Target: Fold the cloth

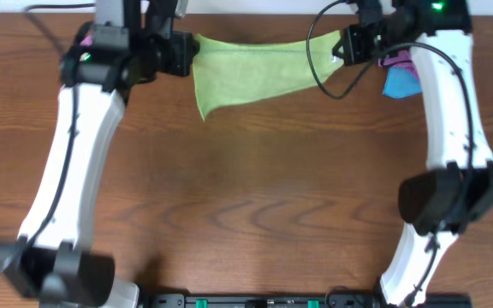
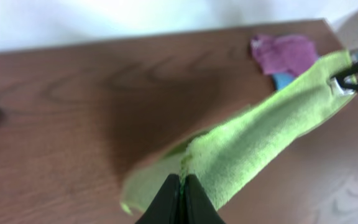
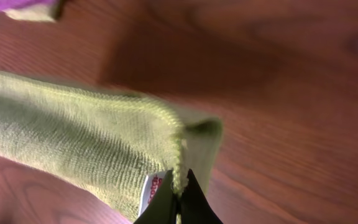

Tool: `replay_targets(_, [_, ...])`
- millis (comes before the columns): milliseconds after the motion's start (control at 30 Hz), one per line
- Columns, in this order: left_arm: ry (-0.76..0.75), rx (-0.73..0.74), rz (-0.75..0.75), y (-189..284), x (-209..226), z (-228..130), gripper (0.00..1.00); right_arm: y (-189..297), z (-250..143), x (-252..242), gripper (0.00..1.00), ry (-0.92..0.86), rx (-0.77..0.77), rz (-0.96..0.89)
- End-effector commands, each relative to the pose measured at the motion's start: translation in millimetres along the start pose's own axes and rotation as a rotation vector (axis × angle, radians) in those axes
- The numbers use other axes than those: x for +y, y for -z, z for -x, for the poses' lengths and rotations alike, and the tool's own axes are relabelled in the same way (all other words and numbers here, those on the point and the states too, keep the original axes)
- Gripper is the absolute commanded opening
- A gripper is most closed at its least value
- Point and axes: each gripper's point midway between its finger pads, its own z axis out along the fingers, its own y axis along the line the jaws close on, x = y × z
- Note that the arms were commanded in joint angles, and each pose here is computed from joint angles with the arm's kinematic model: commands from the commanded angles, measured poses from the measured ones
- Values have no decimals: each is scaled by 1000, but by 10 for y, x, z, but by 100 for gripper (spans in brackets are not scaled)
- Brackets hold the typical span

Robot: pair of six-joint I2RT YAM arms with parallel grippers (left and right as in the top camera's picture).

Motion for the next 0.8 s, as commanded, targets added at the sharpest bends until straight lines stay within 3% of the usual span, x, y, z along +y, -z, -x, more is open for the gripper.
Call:
replay_targets(0, [-71,-50,22,372,-161,79,6,636,131,178,2,89,-120,-58])
replay_targets(300, [-159,-30,43,1005,-736,-217,6,1672,-96,676,1,137,-265,-115])
replay_targets(467, [-249,-101,79,1421,-1047,-298,6,2112,-403,919,2,173,-350,-141])
replay_targets(600, [-225,-86,171,1486,-917,-456,6,2050,-718,884,2,124,-339,-168])
replay_targets(767, [-174,35,130,1221,-910,-824,6,1715,-1163,819,1,68,-220,-144])
